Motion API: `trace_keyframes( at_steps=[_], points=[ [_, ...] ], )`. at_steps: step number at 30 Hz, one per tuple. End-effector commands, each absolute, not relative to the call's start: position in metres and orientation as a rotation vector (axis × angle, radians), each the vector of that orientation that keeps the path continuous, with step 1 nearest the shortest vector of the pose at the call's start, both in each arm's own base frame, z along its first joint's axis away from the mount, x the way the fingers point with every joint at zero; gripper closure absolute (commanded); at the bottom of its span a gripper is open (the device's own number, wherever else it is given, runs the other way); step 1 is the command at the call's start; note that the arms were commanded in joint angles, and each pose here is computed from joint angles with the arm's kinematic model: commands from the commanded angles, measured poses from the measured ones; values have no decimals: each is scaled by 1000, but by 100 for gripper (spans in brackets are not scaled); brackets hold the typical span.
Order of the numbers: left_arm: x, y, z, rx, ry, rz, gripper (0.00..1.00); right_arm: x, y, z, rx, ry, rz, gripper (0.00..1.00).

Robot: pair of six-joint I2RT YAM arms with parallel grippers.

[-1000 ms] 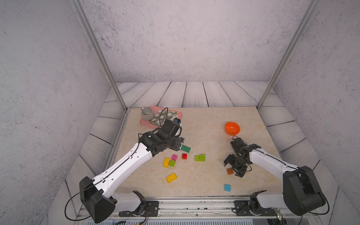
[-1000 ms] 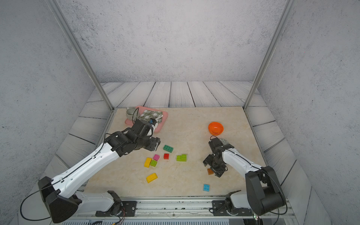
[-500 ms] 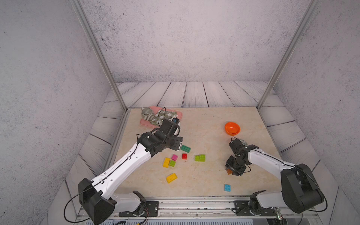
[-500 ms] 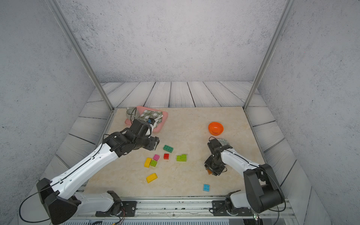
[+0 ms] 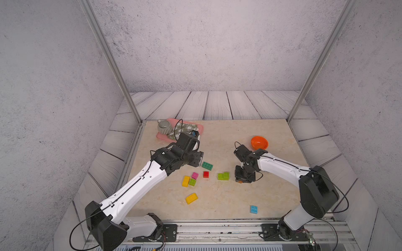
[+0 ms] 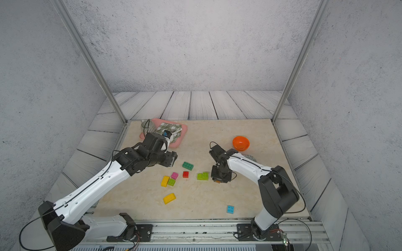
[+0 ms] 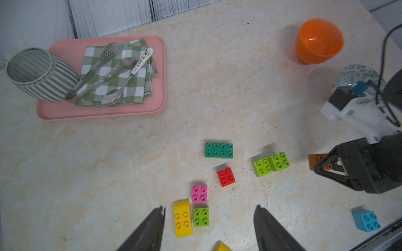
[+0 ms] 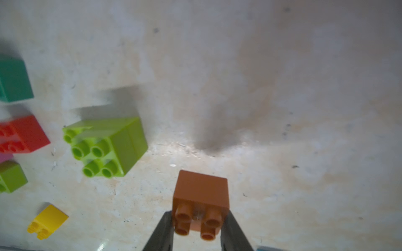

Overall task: Assemble the letter s with lego
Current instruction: Adjust the lego brick at the center of the board.

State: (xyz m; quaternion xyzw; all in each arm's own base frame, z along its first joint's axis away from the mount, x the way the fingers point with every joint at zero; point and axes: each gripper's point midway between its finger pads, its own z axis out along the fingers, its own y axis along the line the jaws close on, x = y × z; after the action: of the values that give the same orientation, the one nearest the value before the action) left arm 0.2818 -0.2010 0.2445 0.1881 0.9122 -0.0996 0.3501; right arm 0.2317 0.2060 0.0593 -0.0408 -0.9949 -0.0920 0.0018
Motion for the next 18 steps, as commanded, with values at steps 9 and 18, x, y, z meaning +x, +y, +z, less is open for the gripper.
trace_keyframes(
  at_steps=[9,18],
  points=[
    [279,-192,252,468,2340,-259,30,204,261,40,258,-3010,-267,62],
    [280,-192,252,464,2342,-263,30,199,263,31,268,-2985,-221,52]
  ],
)
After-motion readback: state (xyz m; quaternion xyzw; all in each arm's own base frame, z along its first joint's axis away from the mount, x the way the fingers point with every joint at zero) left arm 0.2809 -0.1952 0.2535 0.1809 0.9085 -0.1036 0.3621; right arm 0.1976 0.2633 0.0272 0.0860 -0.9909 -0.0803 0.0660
